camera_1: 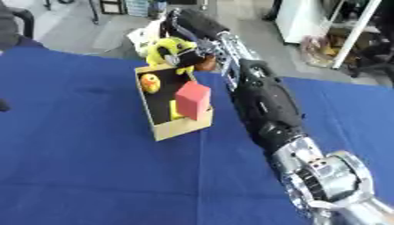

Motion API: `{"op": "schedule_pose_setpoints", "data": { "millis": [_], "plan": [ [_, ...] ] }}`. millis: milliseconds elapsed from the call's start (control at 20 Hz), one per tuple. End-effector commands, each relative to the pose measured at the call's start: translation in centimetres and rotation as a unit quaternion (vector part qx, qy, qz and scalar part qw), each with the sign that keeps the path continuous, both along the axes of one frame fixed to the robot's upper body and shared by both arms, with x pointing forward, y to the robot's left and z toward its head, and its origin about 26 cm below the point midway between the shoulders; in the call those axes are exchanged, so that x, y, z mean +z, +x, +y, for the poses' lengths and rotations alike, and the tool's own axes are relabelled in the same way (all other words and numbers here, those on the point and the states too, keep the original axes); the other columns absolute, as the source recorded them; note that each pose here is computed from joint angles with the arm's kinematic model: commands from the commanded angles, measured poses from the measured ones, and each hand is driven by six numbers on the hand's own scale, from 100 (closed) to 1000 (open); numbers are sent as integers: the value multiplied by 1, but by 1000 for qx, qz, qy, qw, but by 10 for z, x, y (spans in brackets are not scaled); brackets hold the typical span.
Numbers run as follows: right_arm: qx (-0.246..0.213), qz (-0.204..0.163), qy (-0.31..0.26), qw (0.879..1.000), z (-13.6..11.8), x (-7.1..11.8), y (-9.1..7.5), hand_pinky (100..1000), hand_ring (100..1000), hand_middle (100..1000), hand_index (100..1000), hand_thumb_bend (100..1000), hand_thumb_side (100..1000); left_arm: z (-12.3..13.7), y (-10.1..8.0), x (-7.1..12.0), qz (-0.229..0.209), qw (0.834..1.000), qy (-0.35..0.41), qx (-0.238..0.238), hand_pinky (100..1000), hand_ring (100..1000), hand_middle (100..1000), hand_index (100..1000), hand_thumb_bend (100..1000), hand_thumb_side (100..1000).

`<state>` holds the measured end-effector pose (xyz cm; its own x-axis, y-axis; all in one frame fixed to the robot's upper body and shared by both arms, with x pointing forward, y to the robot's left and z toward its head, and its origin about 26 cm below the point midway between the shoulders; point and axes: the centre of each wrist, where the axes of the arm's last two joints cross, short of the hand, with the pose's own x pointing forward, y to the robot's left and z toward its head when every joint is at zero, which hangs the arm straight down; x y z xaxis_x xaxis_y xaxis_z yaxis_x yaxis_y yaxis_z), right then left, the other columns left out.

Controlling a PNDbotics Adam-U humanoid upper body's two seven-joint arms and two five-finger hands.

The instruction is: Pick up objects on the table and place them in the box.

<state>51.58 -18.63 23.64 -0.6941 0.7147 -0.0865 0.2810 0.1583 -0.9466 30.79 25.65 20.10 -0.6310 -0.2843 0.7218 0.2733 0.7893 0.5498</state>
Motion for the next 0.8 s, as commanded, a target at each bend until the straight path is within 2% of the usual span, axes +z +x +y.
{"op": "schedule_pose_setpoints", "data": {
  "millis": [50, 150, 250, 300, 450, 600, 800],
  "plan": [
    [-25, -21, 2, 999, -1, 5, 2, 607, 523, 388, 483, 100, 166, -2, -1, 8, -13, 1000, 3, -9, 833, 679, 601, 875, 100, 646],
    [-33, -20, -4, 999, 1, -2, 2, 620, 544, 423, 538, 100, 177, -3, 0, 8, -12, 1000, 3, -10, 833, 679, 601, 876, 100, 649],
    [-38, -14, -13, 999, 3, -8, 2, 647, 585, 515, 698, 100, 194, -3, 0, 8, -11, 1000, 3, -11, 834, 677, 600, 876, 100, 651],
    [-40, -9, -19, 999, 4, -10, 3, 675, 631, 605, 802, 100, 203, -3, 0, 8, -11, 1000, 4, -11, 834, 677, 599, 876, 100, 653],
    [-50, 6, -35, 998, 5, -14, 3, 730, 743, 779, 937, 100, 211, -4, 0, 7, -9, 1000, 5, -13, 834, 676, 599, 877, 100, 655],
    [-53, 8, -37, 998, 7, -10, 2, 757, 792, 859, 970, 100, 208, -4, 0, 7, -9, 1000, 5, -13, 834, 676, 598, 877, 100, 658],
    [-53, 5, -31, 998, 7, -1, 2, 762, 799, 875, 973, 100, 207, -4, 0, 7, -7, 1000, 5, -13, 835, 676, 598, 877, 100, 660]
  ]
}}
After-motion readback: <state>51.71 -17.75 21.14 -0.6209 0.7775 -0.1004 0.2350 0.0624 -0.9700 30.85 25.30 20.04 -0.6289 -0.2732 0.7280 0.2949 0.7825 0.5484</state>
